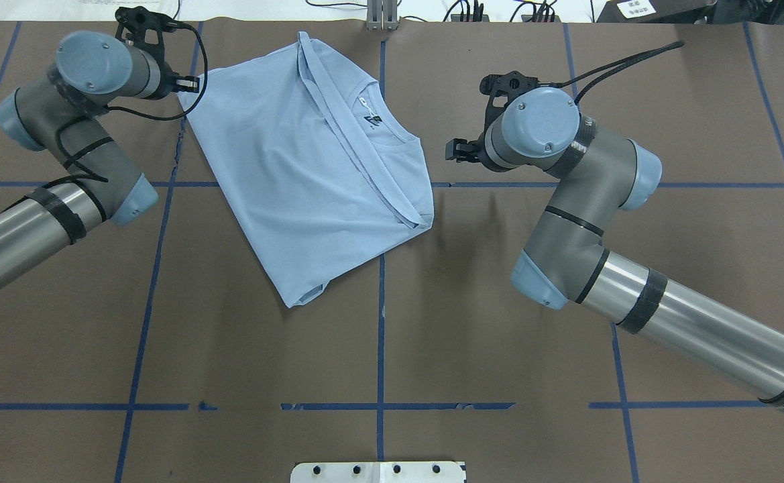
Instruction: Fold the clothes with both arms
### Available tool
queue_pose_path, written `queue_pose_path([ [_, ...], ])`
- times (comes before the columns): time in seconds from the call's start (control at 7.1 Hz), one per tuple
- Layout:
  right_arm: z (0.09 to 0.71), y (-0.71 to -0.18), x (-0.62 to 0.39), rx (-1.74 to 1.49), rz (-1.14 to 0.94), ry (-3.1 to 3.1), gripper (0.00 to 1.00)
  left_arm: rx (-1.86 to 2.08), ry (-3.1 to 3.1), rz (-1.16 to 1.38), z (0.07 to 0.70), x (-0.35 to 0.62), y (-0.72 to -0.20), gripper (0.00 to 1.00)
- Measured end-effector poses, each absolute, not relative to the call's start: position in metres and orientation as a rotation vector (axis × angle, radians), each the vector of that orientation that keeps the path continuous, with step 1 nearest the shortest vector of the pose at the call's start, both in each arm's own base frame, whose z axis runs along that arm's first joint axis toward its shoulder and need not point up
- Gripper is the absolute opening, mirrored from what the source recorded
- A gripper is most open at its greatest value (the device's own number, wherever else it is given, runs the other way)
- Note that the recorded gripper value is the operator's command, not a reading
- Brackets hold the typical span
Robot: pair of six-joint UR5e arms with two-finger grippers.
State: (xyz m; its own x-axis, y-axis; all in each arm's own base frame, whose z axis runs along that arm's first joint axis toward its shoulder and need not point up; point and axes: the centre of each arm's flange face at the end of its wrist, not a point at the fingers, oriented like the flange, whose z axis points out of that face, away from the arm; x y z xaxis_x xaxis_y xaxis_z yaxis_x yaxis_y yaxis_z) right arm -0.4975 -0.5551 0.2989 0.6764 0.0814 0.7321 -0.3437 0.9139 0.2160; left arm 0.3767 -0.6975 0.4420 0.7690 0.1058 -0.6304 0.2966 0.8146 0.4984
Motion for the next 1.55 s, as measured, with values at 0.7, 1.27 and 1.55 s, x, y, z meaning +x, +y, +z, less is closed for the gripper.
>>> queue_pose_path([
  [0.7,0.259,-0.535,-0.578,0.308,0.381,-0.812,0.63,0.637,0.827,-0.079,0.426,0.353,-0.661,1.0],
  [1.27,0.273,-0.528,-0.594,0.286,0.378,-0.786,0.55,0.637,0.829,-0.08,0.426,0.353,-0.661,1.0],
  [1.55,0.272,-0.524,-0.598,0.281,0.376,-0.788,0.51,0.636,0.827,-0.08,0.428,0.353,-0.66,1.0],
])
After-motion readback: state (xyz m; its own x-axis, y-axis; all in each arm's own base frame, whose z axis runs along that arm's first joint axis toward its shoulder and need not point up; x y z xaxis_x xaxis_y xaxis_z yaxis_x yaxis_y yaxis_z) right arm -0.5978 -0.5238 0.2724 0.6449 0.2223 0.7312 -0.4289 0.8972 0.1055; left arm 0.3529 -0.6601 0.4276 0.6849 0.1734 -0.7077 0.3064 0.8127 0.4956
